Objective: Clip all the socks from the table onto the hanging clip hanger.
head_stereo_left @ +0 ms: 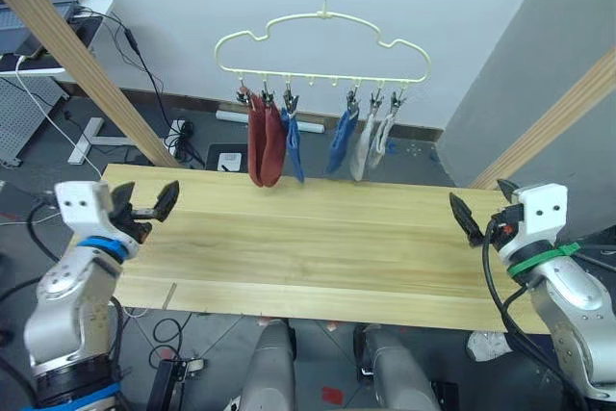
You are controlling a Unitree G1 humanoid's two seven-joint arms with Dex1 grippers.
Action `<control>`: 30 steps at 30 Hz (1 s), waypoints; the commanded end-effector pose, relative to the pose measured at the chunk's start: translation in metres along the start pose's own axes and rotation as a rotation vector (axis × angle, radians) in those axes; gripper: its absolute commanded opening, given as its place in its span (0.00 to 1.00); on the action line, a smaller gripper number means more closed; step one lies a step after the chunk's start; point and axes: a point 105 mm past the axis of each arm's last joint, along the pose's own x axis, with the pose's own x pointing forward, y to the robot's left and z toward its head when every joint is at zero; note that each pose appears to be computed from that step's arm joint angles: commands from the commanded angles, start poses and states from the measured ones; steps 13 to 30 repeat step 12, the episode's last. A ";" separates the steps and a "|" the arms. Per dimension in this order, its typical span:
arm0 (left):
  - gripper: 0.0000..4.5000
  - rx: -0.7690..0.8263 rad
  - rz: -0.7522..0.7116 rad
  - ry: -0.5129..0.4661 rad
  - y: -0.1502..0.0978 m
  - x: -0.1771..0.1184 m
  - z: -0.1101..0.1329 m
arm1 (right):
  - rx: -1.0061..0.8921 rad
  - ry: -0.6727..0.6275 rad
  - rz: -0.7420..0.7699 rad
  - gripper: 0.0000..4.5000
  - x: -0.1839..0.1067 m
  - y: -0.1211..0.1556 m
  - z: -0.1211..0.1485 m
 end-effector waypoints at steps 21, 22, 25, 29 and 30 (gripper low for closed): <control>1.00 0.071 -0.223 0.110 -0.025 -0.012 0.027 | 0.065 -0.115 0.286 1.00 -0.017 0.035 0.047; 1.00 0.071 -0.223 0.110 -0.025 -0.012 0.027 | 0.065 -0.115 0.286 1.00 -0.017 0.035 0.047; 1.00 0.071 -0.223 0.110 -0.025 -0.012 0.027 | 0.065 -0.115 0.286 1.00 -0.017 0.035 0.047; 1.00 0.071 -0.223 0.110 -0.025 -0.012 0.027 | 0.065 -0.115 0.286 1.00 -0.017 0.035 0.047; 1.00 0.071 -0.223 0.110 -0.025 -0.012 0.027 | 0.065 -0.115 0.286 1.00 -0.017 0.035 0.047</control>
